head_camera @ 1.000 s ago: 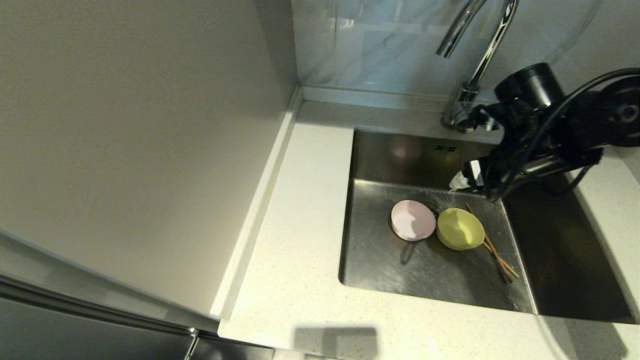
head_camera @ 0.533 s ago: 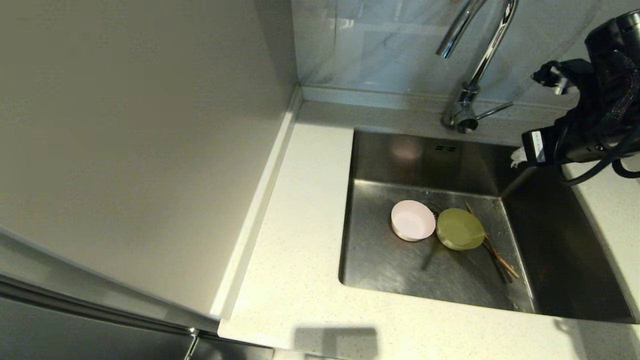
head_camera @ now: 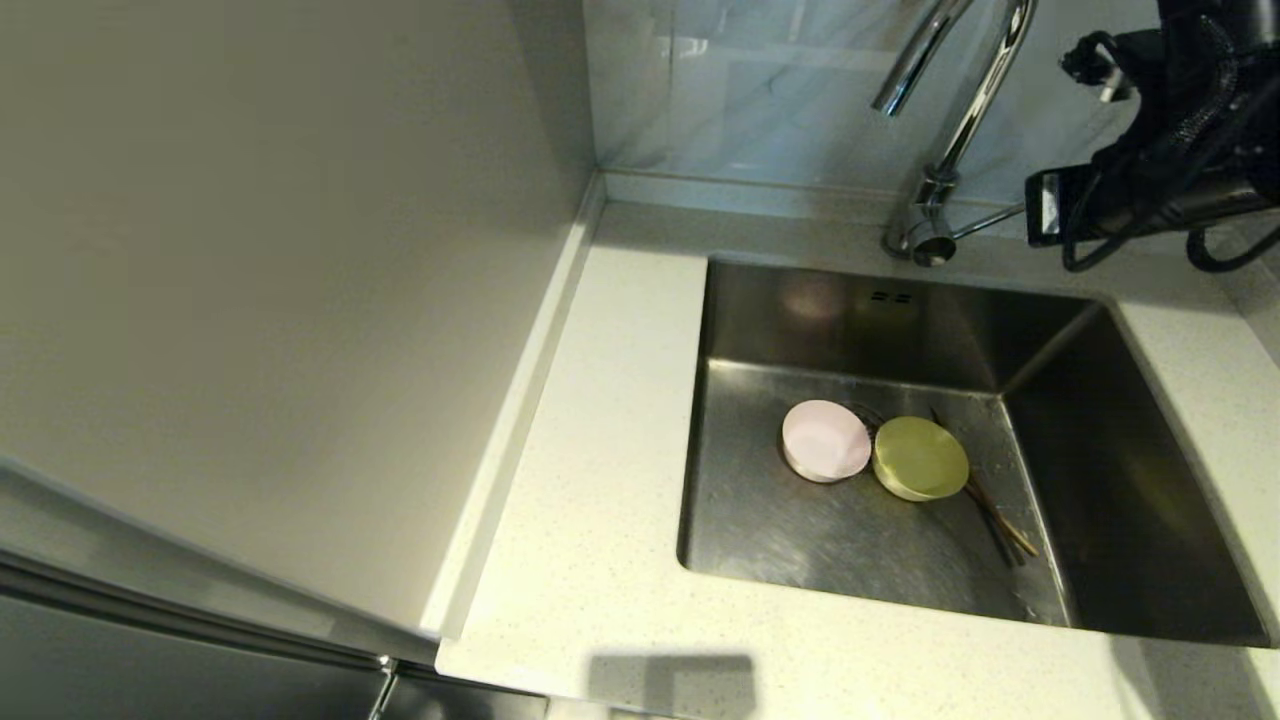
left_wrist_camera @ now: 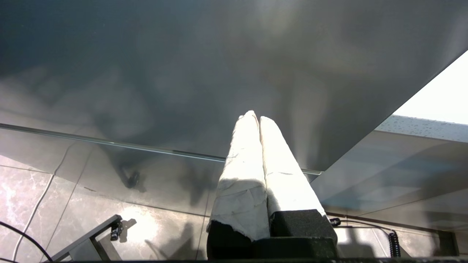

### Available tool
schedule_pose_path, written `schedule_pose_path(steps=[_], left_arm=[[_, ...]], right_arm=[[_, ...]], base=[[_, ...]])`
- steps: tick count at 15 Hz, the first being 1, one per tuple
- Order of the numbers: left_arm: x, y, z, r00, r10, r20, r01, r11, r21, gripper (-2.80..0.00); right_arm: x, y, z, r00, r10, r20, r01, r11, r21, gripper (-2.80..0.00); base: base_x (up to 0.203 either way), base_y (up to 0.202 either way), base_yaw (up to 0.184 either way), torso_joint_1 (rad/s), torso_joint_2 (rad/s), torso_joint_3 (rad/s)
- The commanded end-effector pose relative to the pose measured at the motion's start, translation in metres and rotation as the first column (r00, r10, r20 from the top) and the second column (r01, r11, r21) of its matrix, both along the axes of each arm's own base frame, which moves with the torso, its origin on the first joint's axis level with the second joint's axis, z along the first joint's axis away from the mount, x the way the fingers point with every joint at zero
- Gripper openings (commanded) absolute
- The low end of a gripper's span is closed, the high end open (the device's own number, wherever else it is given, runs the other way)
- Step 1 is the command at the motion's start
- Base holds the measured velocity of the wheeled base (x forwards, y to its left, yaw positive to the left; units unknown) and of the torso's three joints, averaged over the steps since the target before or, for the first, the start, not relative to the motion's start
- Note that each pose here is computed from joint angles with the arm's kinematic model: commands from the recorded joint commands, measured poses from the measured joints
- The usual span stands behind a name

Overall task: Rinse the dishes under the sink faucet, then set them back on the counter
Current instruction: Put a bowl into the sink, then turn on the faucet

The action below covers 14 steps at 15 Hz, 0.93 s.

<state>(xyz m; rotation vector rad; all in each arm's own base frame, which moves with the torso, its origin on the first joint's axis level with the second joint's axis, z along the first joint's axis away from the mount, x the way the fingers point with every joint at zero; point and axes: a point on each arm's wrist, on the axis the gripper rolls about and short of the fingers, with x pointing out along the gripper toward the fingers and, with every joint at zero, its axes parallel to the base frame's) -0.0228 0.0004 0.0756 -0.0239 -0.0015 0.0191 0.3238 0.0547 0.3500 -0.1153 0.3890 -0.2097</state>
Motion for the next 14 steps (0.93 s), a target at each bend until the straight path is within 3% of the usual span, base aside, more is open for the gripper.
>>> schedule_pose_path(steps=[1, 7, 14], left_arm=[[0.0, 0.0, 0.0, 1.0, 0.001, 0.003, -0.001, 1.0, -0.001, -2.8], [0.0, 0.0, 0.0, 1.0, 0.001, 0.003, -0.001, 1.0, -0.001, -2.8], [0.0, 0.0, 0.0, 1.0, 0.001, 0.003, -0.001, 1.0, -0.001, -2.8]], right_arm=[[0.032, 0.005, -0.01, 0.998, -0.025, 0.061, 0.025, 1.0, 0.007, -2.8], [0.068, -0.011, -0.019, 0.976, -0.094, 0.195, 0.093, 0.996, 0.01, -2.8], [0.083, -0.024, -0.021, 0.956, -0.121, 0.267, 0.12, 0.993, 0.018, -2.8]], base=[[0.0, 0.0, 0.0, 0.0, 0.0, 0.0], [0.0, 0.0, 0.0, 0.0, 0.0, 0.0], [0.0, 0.0, 0.0, 0.0, 0.0, 0.0]])
